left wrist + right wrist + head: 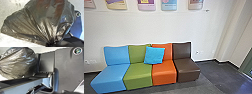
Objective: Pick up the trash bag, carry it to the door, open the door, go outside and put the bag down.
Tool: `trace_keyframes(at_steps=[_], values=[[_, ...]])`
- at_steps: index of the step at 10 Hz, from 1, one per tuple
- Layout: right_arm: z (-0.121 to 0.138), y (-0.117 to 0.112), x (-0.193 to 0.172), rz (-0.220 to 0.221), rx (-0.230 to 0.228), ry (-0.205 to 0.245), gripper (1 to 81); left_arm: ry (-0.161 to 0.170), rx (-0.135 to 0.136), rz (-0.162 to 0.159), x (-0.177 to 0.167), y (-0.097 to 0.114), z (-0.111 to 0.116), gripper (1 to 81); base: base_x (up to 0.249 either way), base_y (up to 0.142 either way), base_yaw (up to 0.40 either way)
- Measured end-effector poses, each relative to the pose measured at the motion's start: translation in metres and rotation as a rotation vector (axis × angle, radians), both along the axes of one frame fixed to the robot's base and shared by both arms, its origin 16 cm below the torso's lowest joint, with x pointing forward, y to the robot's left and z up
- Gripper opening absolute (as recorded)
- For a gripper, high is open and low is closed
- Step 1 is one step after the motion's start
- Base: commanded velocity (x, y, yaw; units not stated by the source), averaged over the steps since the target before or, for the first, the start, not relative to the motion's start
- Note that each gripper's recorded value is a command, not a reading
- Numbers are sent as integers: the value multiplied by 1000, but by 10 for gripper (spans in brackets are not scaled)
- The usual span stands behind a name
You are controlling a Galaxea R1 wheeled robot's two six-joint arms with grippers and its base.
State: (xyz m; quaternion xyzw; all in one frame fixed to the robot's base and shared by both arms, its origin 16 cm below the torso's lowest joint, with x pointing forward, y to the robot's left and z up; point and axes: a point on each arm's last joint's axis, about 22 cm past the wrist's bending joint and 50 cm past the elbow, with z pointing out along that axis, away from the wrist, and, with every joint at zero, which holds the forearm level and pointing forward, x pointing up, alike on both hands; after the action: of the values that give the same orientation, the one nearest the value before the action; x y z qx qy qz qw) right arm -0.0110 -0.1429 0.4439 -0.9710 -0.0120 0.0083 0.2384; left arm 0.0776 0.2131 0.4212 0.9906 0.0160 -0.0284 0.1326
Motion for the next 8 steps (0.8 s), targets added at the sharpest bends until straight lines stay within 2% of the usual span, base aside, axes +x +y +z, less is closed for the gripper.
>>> trace_keyframes(at_steps=[2,3,4,8], values=[[1,1,19,3,0,-48,811,-45,5,1,19,2,5,10,0,0,0],[1,1,21,4,-1,-55,811,-54,9,0,21,4,5,10,0,0,0],[1,0,18,5,-3,-54,811,-58,12,-21,19,6,5,10,0,0,0],[-1,2,11,6,-10,-42,811,-51,0,-29,15,-5,4,10,0,0,0]])
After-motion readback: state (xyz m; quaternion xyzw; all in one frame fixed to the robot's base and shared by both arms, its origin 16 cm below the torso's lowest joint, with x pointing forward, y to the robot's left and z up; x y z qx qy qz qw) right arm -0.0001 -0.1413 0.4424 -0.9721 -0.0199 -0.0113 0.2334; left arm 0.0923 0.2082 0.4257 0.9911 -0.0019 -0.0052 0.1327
